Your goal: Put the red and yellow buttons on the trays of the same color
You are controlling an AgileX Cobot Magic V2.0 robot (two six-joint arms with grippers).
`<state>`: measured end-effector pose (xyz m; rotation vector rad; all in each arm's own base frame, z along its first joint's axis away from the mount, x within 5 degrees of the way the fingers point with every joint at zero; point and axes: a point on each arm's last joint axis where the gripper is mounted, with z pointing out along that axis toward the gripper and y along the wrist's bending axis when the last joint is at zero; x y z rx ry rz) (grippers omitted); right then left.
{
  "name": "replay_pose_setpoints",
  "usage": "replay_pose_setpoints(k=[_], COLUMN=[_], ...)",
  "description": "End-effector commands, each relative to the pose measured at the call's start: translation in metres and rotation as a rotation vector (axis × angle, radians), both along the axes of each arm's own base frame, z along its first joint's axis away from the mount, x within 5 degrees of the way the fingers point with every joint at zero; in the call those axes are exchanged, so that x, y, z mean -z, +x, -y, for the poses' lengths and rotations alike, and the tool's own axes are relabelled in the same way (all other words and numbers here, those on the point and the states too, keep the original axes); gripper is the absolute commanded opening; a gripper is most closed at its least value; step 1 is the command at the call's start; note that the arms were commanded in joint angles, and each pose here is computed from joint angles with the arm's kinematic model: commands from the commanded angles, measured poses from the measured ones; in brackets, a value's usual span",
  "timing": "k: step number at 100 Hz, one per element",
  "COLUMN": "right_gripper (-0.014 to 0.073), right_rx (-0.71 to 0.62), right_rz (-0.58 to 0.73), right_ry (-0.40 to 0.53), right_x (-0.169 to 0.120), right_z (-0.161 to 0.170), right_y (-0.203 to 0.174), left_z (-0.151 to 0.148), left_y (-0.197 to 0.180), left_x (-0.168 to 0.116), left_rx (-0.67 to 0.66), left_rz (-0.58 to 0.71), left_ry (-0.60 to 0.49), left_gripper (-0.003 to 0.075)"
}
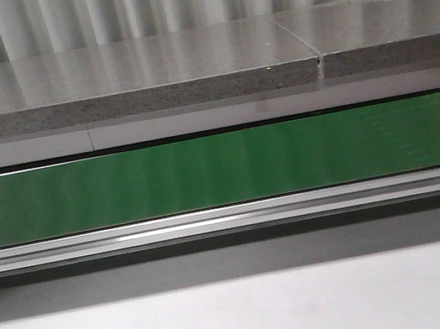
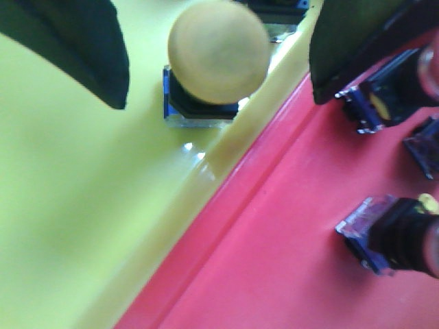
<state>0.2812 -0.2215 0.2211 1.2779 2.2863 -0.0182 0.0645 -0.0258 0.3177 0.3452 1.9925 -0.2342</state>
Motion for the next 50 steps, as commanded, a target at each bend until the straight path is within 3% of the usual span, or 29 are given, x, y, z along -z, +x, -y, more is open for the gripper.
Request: replay_pose_setpoints(k=[1, 14, 21, 50], right_gripper=[0.0549, 0.0543, 0.0496, 0.0047], right_rx=[-0.012, -0.045, -0.086, -0.325], right_rz=[0.106, 0.158, 0.176, 0.237], right_ry=[-0.12, -0.191, -0.24, -0.36], right_x=[-0.046, -0.075, -0.091, -0.136], right_z=[-0.003, -0.016, -0.029, -0.101], right_y=[-0.005, -0.012, -0.014, -0.014], left_z=[0.001, 0.001, 0.001, 0.001], left_y=[0.002, 0.002, 0.002, 0.002], left_x=[-0.013, -0.013, -0.013, -0.013], left_rx=[0.0, 0.0, 0.0, 0.0], left_rz=[0.077, 0.077, 0.077, 0.077], left_ry=[-0.041, -0.041, -0.041, -0.041], left_gripper=[-0.002, -0.002, -0.002, -0.002])
